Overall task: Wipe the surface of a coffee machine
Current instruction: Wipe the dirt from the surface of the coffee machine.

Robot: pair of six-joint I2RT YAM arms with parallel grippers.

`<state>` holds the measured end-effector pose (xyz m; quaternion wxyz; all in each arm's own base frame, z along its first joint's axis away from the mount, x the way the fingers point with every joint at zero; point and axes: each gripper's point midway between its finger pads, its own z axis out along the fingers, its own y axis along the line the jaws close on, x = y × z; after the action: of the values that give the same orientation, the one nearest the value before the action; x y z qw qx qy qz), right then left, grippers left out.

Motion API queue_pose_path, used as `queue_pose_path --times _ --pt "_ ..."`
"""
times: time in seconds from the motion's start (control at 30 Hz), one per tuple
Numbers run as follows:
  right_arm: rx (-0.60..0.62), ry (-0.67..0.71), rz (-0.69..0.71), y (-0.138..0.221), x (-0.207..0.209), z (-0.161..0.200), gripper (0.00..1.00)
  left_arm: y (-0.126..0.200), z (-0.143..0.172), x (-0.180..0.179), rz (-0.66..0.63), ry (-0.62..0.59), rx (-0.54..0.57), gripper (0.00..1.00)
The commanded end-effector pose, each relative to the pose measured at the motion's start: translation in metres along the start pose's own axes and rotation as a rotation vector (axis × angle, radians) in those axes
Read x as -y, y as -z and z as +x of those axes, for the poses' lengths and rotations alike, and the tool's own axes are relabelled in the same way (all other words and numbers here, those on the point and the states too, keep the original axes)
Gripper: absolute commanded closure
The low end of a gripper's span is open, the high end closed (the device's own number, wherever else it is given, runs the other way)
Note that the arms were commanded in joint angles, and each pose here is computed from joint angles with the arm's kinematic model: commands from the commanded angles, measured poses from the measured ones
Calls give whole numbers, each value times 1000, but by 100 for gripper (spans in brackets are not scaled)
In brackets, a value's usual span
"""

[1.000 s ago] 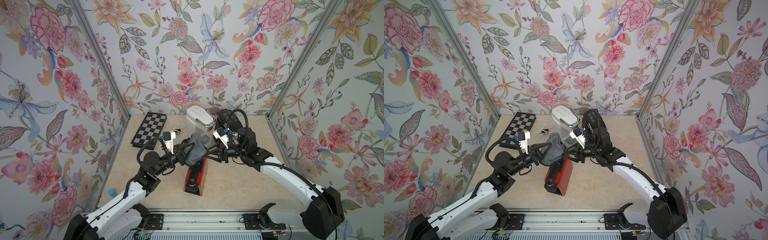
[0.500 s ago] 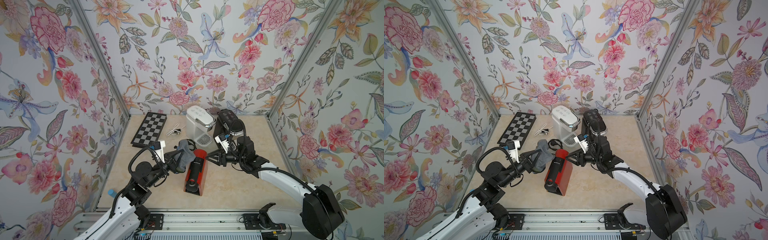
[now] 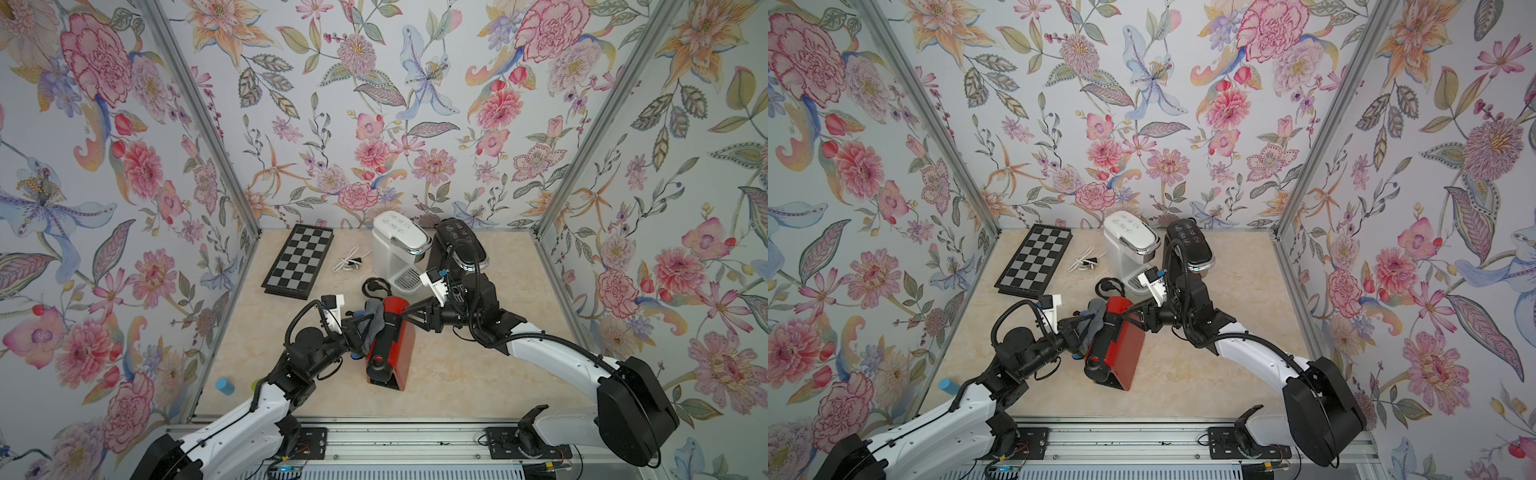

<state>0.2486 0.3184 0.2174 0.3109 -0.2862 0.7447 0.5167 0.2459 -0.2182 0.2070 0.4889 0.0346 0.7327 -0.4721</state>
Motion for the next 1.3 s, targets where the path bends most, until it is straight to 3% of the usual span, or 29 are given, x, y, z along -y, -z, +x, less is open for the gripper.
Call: queue_pose_path --times 0.0,0.27,0.7,0.9,1.27 --pt "-41 -54 39 -14 13 15 56 -1 0 14 71 5 5 100" --pt "-62 -49 24 -23 7 22 56 -5 11 -6 -8 12 -16 100" --pt "-61 -59 42 -27 10 28 57 -3 14 -12 -26 12 -21 100" --pt "-51 -64 69 -23 16 25 58 -5 33 -15 6 46 -79 100" --pt "-45 -64 99 -22 19 22 58 -5 60 -45 -99 46 -152 100"
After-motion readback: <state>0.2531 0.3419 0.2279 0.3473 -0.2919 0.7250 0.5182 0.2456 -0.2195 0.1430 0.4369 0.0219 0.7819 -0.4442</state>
